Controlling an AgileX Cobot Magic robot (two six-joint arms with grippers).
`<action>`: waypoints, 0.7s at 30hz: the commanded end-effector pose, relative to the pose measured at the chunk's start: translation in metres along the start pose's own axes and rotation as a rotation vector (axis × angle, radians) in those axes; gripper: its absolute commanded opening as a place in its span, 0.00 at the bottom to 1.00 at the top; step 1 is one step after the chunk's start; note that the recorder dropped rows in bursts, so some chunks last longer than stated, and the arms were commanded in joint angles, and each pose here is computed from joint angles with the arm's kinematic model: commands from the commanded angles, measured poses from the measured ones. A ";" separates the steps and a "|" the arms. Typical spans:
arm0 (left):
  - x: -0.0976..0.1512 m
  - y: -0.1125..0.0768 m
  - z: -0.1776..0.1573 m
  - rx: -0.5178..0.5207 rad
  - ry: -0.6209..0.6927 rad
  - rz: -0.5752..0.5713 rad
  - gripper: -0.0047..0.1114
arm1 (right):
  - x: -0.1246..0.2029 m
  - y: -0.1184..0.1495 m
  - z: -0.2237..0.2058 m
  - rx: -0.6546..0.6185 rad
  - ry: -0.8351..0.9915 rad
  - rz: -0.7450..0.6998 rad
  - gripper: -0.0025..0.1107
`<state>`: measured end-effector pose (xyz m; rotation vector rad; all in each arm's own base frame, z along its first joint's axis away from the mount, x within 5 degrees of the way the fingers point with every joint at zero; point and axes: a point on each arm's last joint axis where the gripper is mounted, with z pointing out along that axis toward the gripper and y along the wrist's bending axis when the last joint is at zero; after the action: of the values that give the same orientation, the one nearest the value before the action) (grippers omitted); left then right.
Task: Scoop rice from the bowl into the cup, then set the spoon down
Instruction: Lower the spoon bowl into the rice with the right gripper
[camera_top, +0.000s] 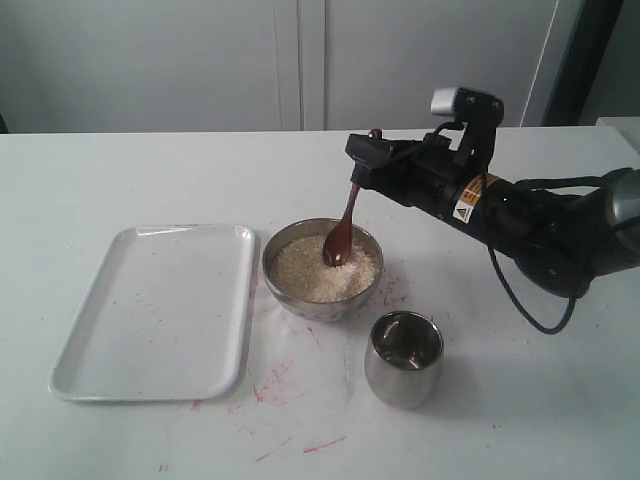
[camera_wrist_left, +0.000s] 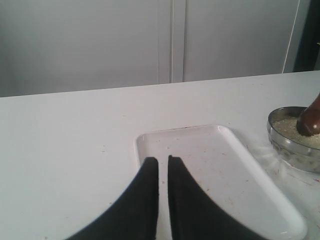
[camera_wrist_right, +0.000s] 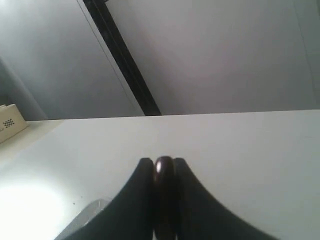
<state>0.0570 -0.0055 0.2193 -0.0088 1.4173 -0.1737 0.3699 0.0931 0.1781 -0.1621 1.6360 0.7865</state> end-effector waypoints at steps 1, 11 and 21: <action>-0.002 0.000 0.000 0.002 -0.011 -0.006 0.16 | 0.000 0.000 0.000 0.016 0.021 -0.018 0.02; -0.002 0.000 0.000 0.002 -0.011 -0.006 0.16 | 0.005 -0.009 -0.001 0.116 0.066 0.232 0.02; -0.002 0.000 0.000 0.002 -0.011 -0.006 0.16 | 0.009 -0.016 -0.003 0.212 0.089 0.392 0.02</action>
<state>0.0570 -0.0055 0.2193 -0.0088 1.4173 -0.1737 0.3739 0.0831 0.1617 0.2631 1.8426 0.8987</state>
